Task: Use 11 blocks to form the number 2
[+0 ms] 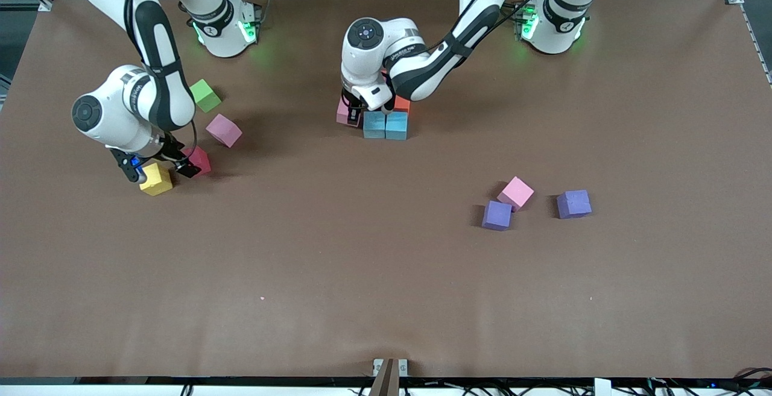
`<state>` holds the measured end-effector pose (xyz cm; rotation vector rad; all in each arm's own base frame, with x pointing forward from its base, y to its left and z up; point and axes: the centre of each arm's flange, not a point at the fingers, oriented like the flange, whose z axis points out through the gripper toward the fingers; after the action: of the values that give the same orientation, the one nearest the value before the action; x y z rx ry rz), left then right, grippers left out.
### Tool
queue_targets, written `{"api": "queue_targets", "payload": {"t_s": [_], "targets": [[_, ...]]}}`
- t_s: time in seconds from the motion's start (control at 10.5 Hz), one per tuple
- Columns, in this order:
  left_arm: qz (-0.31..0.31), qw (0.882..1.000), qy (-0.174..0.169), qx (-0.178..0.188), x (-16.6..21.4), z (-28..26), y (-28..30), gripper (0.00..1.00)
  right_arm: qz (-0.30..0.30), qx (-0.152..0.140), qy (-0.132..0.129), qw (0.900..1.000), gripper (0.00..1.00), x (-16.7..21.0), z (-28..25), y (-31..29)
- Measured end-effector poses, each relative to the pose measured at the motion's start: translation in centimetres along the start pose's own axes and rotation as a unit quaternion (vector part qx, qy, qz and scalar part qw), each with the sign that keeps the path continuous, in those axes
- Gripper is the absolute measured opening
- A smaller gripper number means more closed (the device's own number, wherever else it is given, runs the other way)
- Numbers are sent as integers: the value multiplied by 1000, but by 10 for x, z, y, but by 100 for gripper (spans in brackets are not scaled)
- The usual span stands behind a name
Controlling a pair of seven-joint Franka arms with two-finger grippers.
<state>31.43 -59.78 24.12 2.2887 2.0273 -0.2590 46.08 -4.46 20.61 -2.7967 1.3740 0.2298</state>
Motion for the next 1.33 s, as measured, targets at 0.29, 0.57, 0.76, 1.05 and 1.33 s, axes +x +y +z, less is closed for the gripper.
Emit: {"api": "queue_targets", "payload": {"t_s": [0.29,0.57,0.76,1.05,1.33], "targets": [[0,1000,5,2,1,3,0,57,9,6,-3,1000,100,2,1,3],[-6,1000,8,1,6,4,5,57,4,28,-5,1000,100,6,6,8],[-14,1000,11,2,9,8,7,57,-2,27,-5,1000,100,6,13,11],[-17,1000,15,8,12,18,8,57,-10,19,-8,1000,100,0,21,7],[-28,999,14,8,10,19,9,57,-16,17,-7,1000,99,1,22,8]]}}
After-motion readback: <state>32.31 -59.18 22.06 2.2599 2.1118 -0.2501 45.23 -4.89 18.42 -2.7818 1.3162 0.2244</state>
